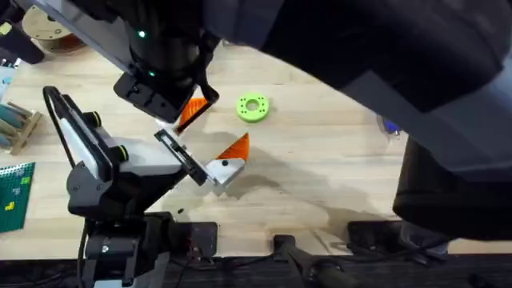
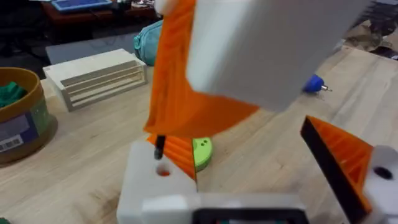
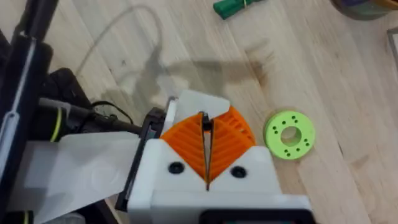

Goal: Pick up the gripper from the table and insert it into the empty holder that is missing its gripper. Then pick up a screw, insert it into the mounting hole, and use the screwdriver to tighten it. Finally, clean up the table by picking up the vegetable and placing it into the bucket.

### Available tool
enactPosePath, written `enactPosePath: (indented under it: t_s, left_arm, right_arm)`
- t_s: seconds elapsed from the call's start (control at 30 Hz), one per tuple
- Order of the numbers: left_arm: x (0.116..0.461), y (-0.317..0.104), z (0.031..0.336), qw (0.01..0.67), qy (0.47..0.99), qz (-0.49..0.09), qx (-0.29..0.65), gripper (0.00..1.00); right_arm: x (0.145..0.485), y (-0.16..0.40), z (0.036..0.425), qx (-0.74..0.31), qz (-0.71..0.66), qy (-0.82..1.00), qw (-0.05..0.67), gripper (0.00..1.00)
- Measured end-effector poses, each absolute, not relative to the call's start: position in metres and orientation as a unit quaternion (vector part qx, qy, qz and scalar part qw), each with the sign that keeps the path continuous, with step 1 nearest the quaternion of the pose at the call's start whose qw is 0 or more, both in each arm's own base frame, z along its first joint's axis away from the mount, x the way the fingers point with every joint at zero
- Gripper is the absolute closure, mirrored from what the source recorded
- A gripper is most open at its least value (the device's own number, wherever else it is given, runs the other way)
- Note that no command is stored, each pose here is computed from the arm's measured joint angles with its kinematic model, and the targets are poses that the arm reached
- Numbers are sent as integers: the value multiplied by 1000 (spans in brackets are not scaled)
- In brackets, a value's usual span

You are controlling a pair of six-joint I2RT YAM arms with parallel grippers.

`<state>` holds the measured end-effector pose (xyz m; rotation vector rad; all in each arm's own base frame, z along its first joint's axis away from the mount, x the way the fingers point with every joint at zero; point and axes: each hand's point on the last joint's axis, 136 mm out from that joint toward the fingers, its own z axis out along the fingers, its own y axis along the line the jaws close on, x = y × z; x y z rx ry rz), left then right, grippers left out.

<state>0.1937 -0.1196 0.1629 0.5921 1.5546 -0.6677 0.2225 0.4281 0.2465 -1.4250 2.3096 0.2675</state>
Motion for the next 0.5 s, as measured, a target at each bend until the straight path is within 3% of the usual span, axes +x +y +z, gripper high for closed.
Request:
enactPosePath:
  t_s: [0.5]
  left_arm:
    - [194,-120,163,625,677,-291,258,15]
  right_arm:
    - [220,429,246,-513,102,828,200,996]
